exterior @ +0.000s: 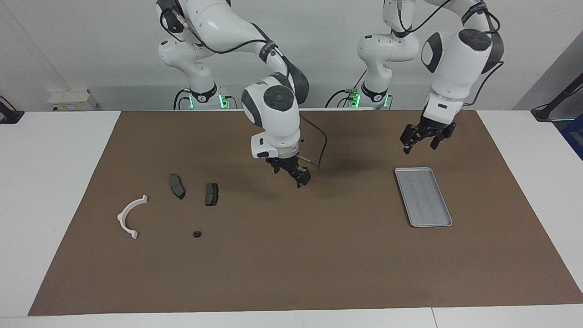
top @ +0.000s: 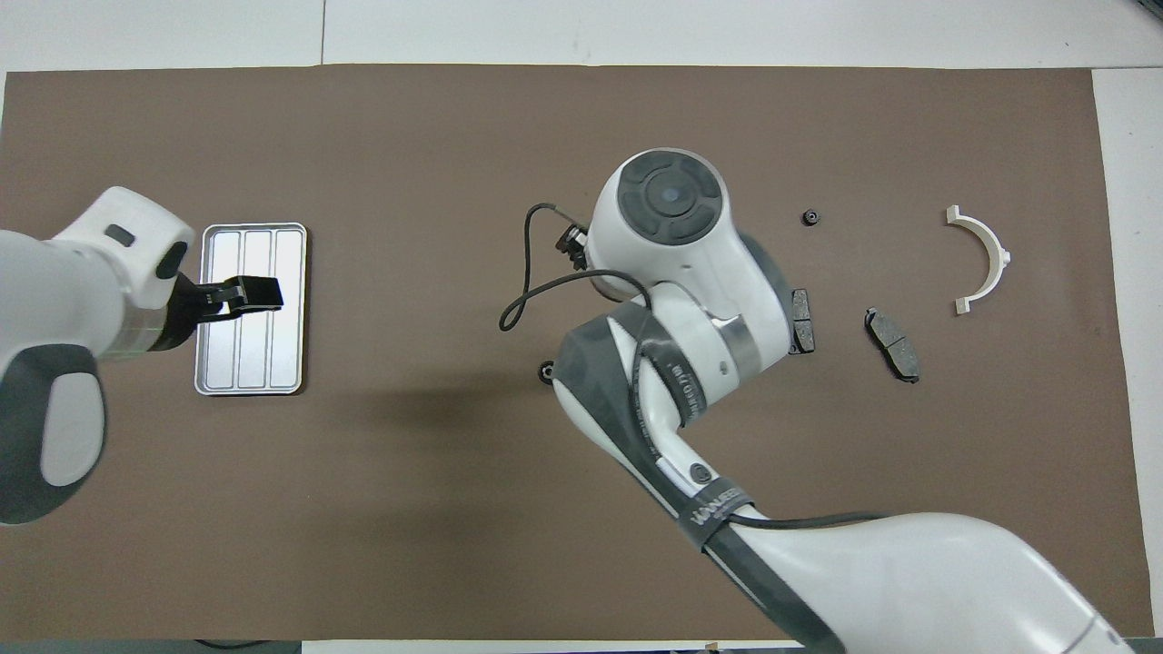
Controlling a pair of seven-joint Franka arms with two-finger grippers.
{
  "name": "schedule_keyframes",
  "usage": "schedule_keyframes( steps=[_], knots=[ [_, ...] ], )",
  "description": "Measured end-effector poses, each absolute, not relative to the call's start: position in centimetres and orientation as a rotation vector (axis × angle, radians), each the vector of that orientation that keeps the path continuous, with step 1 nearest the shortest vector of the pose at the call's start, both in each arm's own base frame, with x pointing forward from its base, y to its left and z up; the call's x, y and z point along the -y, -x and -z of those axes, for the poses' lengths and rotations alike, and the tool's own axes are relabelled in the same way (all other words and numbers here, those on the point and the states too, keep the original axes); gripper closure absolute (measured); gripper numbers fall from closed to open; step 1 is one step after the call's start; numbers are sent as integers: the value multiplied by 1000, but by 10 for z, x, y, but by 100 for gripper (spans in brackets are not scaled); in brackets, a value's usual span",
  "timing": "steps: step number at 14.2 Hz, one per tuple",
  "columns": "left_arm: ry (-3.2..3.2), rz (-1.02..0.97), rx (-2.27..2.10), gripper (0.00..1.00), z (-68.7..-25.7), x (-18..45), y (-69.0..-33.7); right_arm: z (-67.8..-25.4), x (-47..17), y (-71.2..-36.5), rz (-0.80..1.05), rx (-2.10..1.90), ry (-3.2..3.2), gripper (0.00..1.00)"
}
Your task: Pick bearing gear from pile to tray
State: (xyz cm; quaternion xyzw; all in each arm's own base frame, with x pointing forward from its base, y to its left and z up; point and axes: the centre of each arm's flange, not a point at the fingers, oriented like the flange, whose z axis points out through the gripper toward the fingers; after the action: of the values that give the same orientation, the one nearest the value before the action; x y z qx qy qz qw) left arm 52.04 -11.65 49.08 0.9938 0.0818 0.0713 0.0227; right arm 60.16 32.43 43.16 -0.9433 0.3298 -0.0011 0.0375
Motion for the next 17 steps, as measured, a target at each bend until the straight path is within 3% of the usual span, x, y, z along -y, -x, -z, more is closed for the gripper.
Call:
schedule_keyframes(
  steps=[3, 9, 17],
  knots=[
    [-3041, -200, -319, 0, -441, 215, -510, -452, -245, -631, 38, -822, 2968, 0],
    [-3115, -84, -308, 0, -361, 337, -471, -423, -78, -673, 44, -671, 3068, 0],
    [-3126, -43, -298, 0, -331, 393, -454, -353, -48, -683, 117, -622, 3114, 0]
  ],
)
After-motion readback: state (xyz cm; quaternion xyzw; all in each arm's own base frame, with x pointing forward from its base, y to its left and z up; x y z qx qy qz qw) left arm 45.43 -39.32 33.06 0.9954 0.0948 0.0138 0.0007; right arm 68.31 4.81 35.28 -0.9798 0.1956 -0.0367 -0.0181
